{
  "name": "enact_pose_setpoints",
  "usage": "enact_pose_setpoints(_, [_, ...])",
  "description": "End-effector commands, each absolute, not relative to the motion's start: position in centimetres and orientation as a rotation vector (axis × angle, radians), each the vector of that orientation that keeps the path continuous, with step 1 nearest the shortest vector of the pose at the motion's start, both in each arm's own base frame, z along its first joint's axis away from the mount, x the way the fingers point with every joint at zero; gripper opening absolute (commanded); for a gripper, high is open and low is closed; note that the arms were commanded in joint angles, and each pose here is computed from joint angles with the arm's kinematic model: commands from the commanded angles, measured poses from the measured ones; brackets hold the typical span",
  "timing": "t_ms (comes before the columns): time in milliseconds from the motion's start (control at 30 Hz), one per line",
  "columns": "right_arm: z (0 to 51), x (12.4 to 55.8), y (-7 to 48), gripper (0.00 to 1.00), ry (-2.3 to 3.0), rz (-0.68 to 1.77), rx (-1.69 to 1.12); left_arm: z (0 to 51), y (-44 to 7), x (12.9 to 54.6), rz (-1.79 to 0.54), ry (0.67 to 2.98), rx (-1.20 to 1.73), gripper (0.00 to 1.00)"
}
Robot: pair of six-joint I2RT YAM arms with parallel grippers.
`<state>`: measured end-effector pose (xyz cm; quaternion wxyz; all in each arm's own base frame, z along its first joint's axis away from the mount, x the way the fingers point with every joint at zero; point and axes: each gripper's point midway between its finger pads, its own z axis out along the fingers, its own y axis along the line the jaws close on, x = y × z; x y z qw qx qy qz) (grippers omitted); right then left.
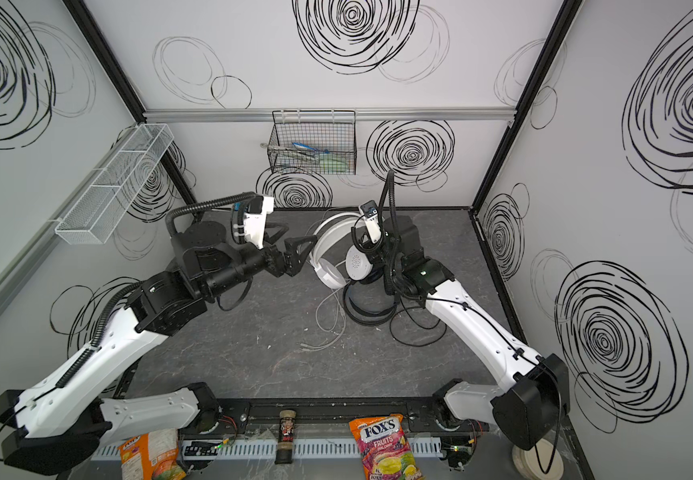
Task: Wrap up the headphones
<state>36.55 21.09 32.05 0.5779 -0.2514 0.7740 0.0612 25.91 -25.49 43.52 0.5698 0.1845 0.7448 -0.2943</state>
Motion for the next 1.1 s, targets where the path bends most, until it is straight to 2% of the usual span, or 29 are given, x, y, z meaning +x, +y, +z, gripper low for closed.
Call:
enact_pose_setpoints(0, [35.2, 36.5, 21.1, 0.0, 1.775, 0.21, -0.496, 41.9, -25.3, 26.5, -0.388, 1.733, 0.508, 0.96])
enact_pose_setpoints(233, [35.1, 36.4, 21.7, 0.0, 1.788, 0.241, -0.502, 39.5, -27.9, 28.1, -0.061, 1.736, 0.582, 0.96])
enact_pose_setpoints(667, [34.3, 35.2, 21.9, 0.0, 1.796, 0.275, -0.518, 38.4, -28.6, 33.0, 0.188, 1.718, 0.499, 0.99])
enact_pose_setpoints(867, [35.1, 34.4, 22.4, 0.0, 1.744, 0.334, -0.532, 38.2, -28.4, 34.2, 0.209, 1.715, 0.476, 0.71])
enact_pose_setpoints(967, [35.5, 34.0, 22.7, 0.0, 1.715, 0.367, -0.545, 38.0, -27.7, 34.7, 0.218, 1.715, 0.452, 0.63])
enact_pose_setpoints(1067, [35.7, 33.5, 23.1, 0.0, 1.691, 0.395, -0.56, 37.8, -27.3, 35.1, 0.207, 1.71, 0.446, 0.59])
